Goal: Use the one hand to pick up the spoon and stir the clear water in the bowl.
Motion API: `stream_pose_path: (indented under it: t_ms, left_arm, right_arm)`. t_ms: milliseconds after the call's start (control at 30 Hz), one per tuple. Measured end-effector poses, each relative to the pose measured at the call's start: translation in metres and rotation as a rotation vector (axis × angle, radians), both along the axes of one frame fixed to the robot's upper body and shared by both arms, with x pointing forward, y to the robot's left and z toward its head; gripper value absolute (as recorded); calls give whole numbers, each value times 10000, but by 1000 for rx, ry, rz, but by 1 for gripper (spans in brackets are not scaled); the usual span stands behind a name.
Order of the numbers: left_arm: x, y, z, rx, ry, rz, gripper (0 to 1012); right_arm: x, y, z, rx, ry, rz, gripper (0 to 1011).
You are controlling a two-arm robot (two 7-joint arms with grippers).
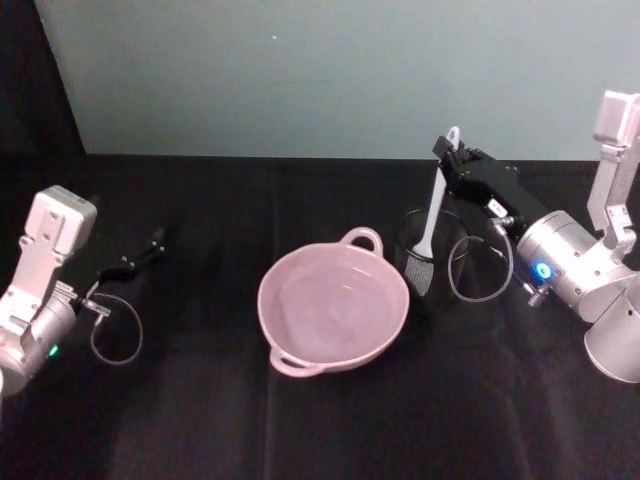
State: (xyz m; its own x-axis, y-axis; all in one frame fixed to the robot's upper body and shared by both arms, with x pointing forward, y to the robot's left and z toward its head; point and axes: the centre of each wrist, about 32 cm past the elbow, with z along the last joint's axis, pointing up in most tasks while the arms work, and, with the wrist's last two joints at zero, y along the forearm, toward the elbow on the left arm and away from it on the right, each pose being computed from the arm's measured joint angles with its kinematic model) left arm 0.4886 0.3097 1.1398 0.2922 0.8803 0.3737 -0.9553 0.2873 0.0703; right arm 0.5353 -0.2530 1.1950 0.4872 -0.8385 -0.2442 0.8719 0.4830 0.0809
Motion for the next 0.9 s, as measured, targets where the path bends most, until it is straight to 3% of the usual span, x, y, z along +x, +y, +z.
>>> stream_pose_path:
  t_ms: [400, 667, 900]
  left_arm:
    - [0, 0, 0, 0, 0, 0, 1011]
    - [0, 0, 0, 0, 0, 0, 1011]
    - [0, 0, 0, 0, 0, 0, 1011]
  right_arm:
    - [-15, -52, -132, 103, 62, -44, 123]
    - [-29, -121, -248, 183, 137, -84, 321]
    - [-87, -232, -264, 194, 154, -115, 565]
